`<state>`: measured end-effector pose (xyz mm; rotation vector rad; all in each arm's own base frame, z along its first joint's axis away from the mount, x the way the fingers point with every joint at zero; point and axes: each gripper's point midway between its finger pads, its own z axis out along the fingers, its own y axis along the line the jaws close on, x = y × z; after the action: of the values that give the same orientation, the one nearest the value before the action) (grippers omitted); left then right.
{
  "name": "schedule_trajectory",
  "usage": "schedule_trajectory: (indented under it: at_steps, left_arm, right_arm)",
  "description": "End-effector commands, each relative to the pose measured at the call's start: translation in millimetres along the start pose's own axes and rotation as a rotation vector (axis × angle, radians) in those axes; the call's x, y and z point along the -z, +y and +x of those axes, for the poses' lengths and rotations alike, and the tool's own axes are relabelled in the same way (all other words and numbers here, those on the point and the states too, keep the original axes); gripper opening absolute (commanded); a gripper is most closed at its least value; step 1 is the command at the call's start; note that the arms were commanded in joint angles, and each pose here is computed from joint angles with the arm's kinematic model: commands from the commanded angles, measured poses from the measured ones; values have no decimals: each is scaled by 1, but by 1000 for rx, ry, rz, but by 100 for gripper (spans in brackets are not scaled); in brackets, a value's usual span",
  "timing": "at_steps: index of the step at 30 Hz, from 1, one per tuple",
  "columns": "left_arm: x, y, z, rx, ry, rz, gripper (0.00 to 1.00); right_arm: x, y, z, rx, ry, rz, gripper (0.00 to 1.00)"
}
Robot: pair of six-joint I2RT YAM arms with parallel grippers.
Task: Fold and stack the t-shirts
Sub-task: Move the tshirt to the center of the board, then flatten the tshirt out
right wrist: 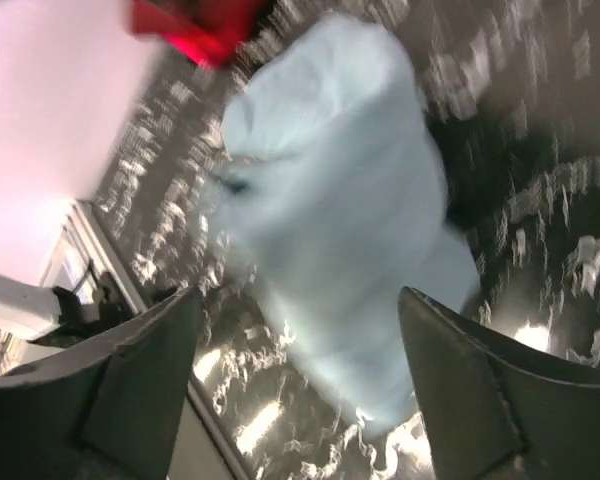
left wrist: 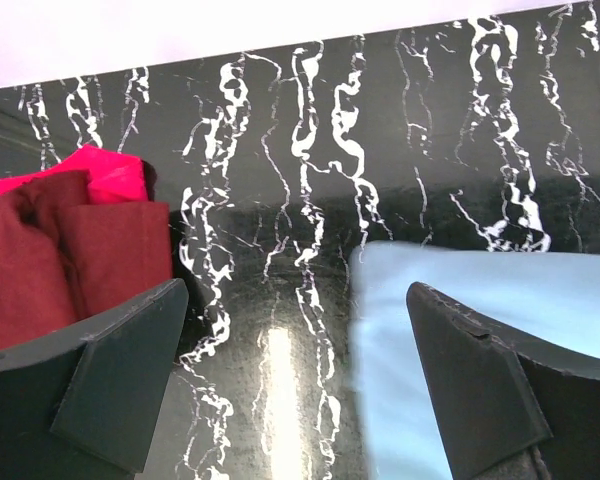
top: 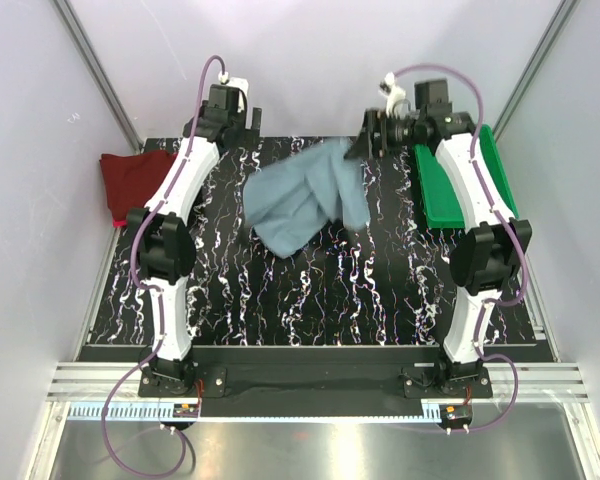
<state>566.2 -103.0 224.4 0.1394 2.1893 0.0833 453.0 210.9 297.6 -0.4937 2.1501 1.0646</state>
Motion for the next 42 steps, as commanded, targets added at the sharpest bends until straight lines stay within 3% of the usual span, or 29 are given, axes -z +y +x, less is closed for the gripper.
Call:
schedule_trajectory:
  at_steps: [1, 3, 8, 11, 17, 26, 42]
  left_arm:
    - [24, -5, -26, 34, -76, 1, 99]
    - [26, -11, -25, 27, -71, 36, 99]
    - [31, -14, -17, 16, -51, 61, 99]
    - [30, -16, -10, 6, -33, 71, 99]
    - [35, -27, 0, -30, -17, 73, 99]
    - [35, -43, 2, -82, -19, 72, 99]
    - [32, -57, -4, -95, -34, 85, 99]
  right_arm:
    - [2, -56, 43, -30, 86, 139, 89]
    - [8, -99, 58, -78, 102, 260, 94]
    - [31, -186, 40, -151, 14, 433, 95]
    - [31, -234, 19, -137, -29, 476, 94]
    - [19, -288, 9, -126, -67, 515, 94]
    - [-4, -291, 19, -184, -71, 415, 93]
    - [5, -340, 45, -200, -27, 622, 95]
